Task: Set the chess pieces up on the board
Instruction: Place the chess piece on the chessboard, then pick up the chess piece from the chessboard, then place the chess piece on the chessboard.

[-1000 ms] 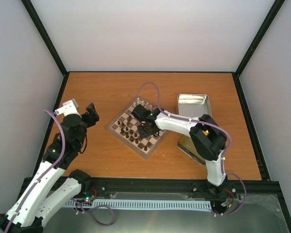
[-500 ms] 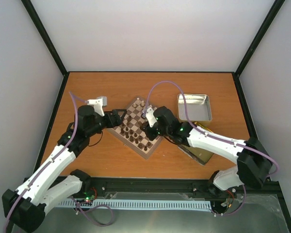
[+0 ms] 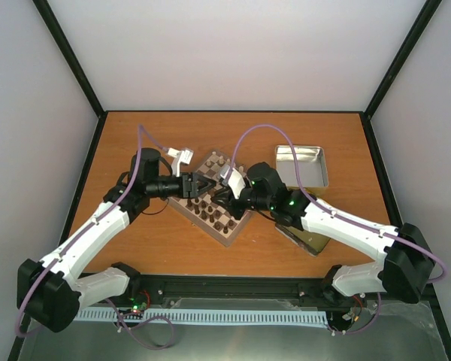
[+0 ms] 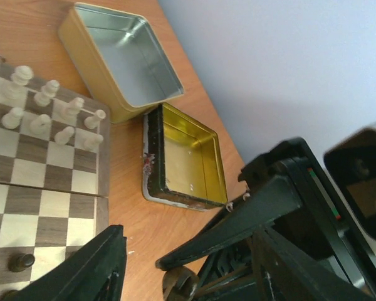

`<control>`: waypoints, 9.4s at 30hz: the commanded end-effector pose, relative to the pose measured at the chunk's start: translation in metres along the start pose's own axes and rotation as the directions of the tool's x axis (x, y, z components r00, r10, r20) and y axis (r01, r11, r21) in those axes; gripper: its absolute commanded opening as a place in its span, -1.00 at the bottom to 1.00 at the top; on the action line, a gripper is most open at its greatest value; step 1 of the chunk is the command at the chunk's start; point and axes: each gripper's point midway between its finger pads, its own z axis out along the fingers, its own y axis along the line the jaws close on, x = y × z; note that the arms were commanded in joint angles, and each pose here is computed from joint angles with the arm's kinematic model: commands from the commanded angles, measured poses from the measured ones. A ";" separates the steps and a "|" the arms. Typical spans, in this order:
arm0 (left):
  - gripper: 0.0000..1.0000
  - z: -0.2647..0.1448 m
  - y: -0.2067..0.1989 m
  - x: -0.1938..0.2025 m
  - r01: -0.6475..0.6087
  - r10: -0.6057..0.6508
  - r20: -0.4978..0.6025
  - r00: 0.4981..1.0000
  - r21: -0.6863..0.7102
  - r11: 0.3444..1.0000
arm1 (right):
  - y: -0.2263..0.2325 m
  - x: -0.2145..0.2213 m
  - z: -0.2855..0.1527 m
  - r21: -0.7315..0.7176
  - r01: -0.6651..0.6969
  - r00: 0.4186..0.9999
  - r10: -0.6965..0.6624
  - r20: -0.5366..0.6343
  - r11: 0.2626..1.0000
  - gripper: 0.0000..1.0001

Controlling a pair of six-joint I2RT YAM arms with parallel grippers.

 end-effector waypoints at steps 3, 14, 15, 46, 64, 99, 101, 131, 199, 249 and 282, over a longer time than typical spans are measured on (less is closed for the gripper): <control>0.03 -0.009 -0.034 0.016 -0.121 0.134 -0.066 0.989 0.175 0.977 | 0.019 -0.022 -0.003 -0.116 -0.015 0.999 0.020 0.042 0.993 -0.65; -0.38 -0.025 -0.047 0.028 -0.181 0.197 -0.069 0.978 0.192 0.965 | 0.028 -0.040 -0.022 -0.201 -0.019 0.994 0.040 0.099 0.979 -0.65; -0.43 -0.025 -0.047 0.028 -0.182 0.199 -0.074 0.977 0.192 0.964 | 0.028 -0.040 -0.024 -0.203 -0.018 0.994 0.039 0.103 0.979 -0.65; -0.98 -0.074 0.143 0.004 0.074 0.093 0.174 0.980 -0.762 0.643 | -0.038 0.010 -0.006 0.147 -0.241 0.969 0.247 -0.021 0.959 0.59; -0.95 -0.017 0.209 0.041 0.109 -0.053 0.098 0.994 -0.765 0.635 | -0.039 0.018 -0.003 0.147 -0.249 0.965 0.258 -0.049 0.957 0.60; -0.41 -0.040 0.174 0.008 0.125 0.025 0.187 0.982 -0.745 0.655 | -0.070 0.023 0.010 0.328 -0.435 0.875 0.480 -0.067 0.838 0.57; -0.30 -0.051 0.162 -0.002 0.146 0.059 0.244 0.968 -0.738 0.659 | -0.076 0.033 0.023 0.375 -0.486 0.824 0.557 -0.104 0.789 0.53; 0.12 -0.138 0.105 -0.032 0.244 0.244 0.513 0.823 -0.708 0.663 | -0.138 0.077 0.176 0.726 -0.358 0.720 0.669 -0.186 0.587 -0.08; -0.94 0.012 0.049 -0.024 0.151 -0.124 0.183 0.975 -0.138 0.979 | -0.043 -0.034 0.034 0.057 -0.122 0.979 0.110 0.174 0.991 -0.60; -0.99 -0.035 -0.054 -0.066 0.277 -0.368 0.286 0.885 0.313 0.908 | -0.012 -0.099 -0.059 -0.550 -0.567 0.452 0.790 0.414 0.613 -0.26; -0.99 -0.173 0.046 -0.071 0.217 0.324 0.591 0.739 -0.664 0.716 | -0.043 0.021 0.024 0.390 -0.411 0.790 0.535 -0.298 0.824 -0.91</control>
